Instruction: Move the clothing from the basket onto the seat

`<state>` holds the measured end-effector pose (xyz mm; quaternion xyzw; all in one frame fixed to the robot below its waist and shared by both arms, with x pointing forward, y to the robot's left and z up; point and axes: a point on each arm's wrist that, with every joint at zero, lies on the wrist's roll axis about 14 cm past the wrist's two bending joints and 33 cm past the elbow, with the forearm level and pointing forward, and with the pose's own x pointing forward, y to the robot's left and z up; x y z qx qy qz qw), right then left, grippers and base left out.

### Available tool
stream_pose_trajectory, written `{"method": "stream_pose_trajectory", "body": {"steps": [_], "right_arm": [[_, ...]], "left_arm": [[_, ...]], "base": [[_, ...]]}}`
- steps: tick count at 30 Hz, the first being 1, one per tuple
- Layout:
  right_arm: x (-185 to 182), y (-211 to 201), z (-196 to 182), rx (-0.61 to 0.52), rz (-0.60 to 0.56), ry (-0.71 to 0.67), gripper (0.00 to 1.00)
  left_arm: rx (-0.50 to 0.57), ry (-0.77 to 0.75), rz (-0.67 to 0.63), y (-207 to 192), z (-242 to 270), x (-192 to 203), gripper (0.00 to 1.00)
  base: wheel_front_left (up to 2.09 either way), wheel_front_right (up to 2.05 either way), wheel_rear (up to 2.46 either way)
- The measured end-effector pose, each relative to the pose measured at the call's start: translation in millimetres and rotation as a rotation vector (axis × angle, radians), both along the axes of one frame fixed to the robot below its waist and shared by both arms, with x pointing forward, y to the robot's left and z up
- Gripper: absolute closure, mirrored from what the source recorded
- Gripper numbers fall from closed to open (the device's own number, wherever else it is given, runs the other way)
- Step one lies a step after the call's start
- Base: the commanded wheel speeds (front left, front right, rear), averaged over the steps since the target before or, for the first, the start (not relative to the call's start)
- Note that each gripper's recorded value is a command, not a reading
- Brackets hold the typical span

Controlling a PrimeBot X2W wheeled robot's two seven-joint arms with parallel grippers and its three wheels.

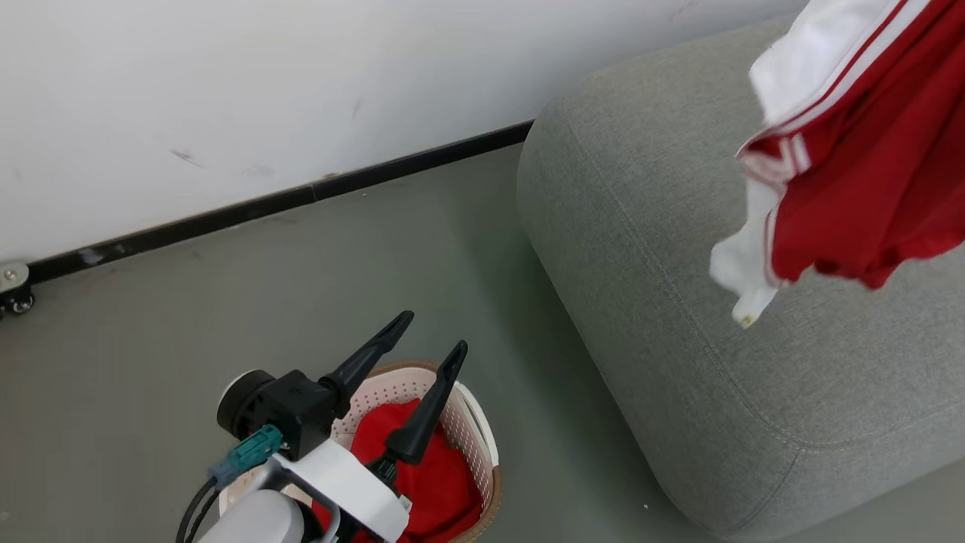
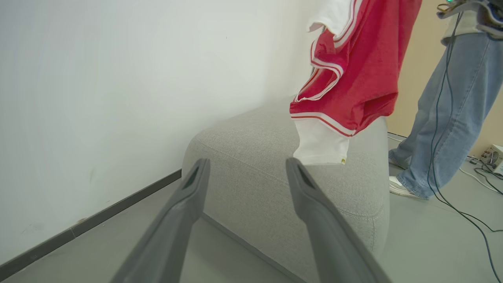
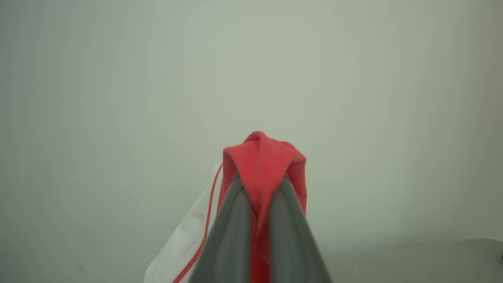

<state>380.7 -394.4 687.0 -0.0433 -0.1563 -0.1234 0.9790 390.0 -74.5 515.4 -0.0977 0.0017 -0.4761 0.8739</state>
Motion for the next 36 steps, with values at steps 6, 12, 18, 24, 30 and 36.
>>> {"method": "stream_pose_trajectory", "body": {"steps": [6,12,18,24,30,36], "right_arm": [[8,-34,42,-0.016,-0.079,-0.059,1.00],[21,-57,45,-0.027,-0.141,-0.022,1.00],[27,-83,45,-0.032,-0.212,0.007,1.00],[36,-100,57,-0.082,-0.264,0.017,1.00],[62,-93,29,-0.081,-0.247,0.069,1.00],[72,-102,-4,-0.044,-0.272,0.120,1.00]], "left_arm": [[0.006,-0.001,0.014,5,-5,8,0.00],[0.008,0.004,0.017,7,-10,14,0.00],[0.004,-0.010,0.022,8,-8,24,0.00],[0.001,-0.020,0.026,10,-8,34,0.00],[0.000,-0.026,0.029,13,-10,44,0.00],[0.013,-0.012,0.043,18,-20,53,0.00]], "base": [[0.00,0.00,0.00],[0.00,0.00,0.00],[0.00,0.00,0.00],[0.00,0.00,0.00],[0.00,0.00,0.00],[0.00,0.00,0.00]]}}
